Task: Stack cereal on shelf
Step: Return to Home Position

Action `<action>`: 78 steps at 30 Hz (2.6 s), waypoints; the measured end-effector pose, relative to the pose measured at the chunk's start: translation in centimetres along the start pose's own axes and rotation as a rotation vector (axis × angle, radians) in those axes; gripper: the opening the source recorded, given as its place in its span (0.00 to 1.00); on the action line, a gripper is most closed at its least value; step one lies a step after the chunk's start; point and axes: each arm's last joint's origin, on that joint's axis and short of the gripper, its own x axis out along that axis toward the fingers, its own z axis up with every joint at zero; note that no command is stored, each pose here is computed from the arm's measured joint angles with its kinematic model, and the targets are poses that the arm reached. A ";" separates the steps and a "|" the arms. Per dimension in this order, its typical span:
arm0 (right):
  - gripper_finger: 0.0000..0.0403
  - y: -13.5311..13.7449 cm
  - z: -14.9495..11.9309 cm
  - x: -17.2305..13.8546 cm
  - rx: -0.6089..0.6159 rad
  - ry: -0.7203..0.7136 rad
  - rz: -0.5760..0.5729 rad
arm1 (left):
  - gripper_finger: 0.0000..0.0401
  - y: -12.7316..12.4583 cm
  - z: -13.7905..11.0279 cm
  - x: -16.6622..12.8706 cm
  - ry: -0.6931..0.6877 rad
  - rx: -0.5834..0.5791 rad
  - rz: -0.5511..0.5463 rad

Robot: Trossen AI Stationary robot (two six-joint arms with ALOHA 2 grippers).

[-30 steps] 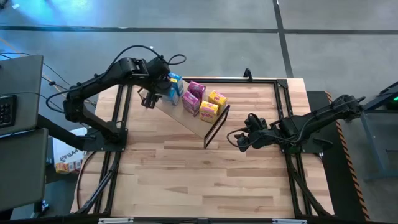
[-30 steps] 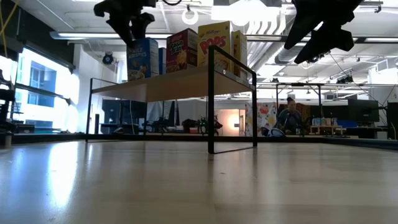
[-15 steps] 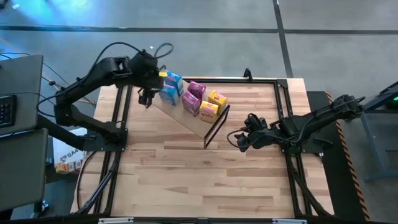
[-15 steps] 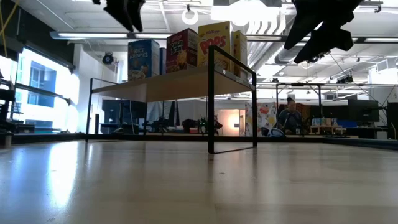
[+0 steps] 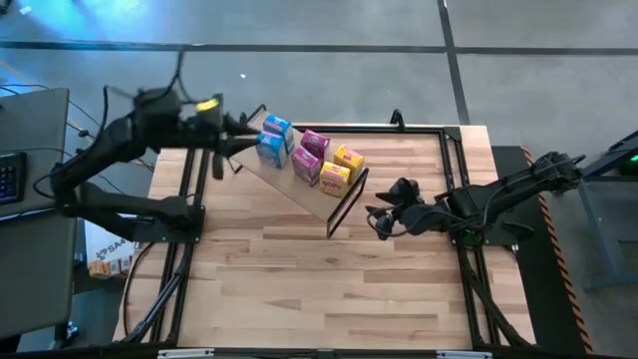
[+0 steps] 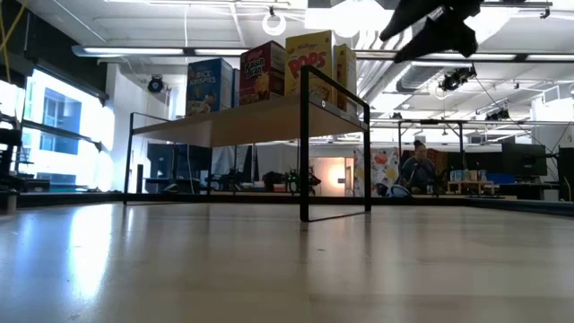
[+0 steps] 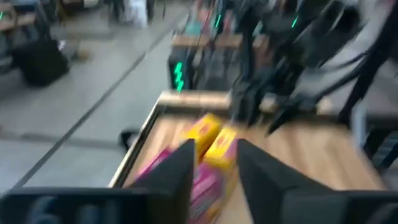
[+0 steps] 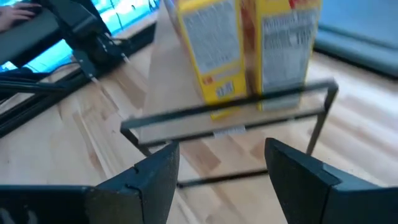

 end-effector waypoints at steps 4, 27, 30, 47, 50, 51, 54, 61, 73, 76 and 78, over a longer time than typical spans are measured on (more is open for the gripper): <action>0.58 0.4 0.5 -0.1 -0.063 -0.055 0.019 | 0.05 -1.7 -2.2 -0.9 -0.163 -0.067 -0.071; 0.01 -1.8 3.6 -4.8 -0.020 -0.179 0.173 | 0.00 -5.2 -16.7 -0.6 -0.383 -0.372 -0.127; 0.00 -2.4 4.1 -5.9 -0.059 -0.189 0.233 | 0.00 -5.3 -17.6 -0.6 -0.380 -0.376 -0.130; 0.00 -5.1 5.8 -7.0 -0.043 -0.194 0.295 | 0.00 -5.6 -24.7 0.7 -0.465 -0.432 -0.134; 0.00 -5.5 6.0 -7.1 -0.012 -0.202 0.283 | 0.00 -5.7 -26.1 0.8 -0.484 -0.453 -0.146; 0.00 -5.5 6.0 -7.1 -0.008 -0.201 0.279 | 0.00 -5.7 -26.4 0.7 -0.495 -0.459 -0.154; 0.00 -5.7 5.8 -7.0 -0.014 -0.174 0.277 | 0.00 -5.7 -27.1 0.6 -0.533 -0.461 -0.165; 0.00 -6.8 3.2 -6.4 0.063 -0.114 0.322 | 0.00 -5.9 -27.4 0.2 -0.513 -0.399 -0.226; 0.00 -12.2 -3.5 -2.4 0.012 -0.197 0.442 | 0.00 -5.9 -27.9 0.4 -0.454 -0.458 -0.195; 0.00 -13.4 -4.3 -1.9 -0.033 -0.249 0.423 | 0.00 -5.8 -28.3 0.6 -0.419 -0.468 -0.166; 0.00 -14.1 -5.5 -1.4 -0.027 -0.264 0.446 | 0.00 -5.9 -28.5 0.7 -0.391 -0.478 -0.164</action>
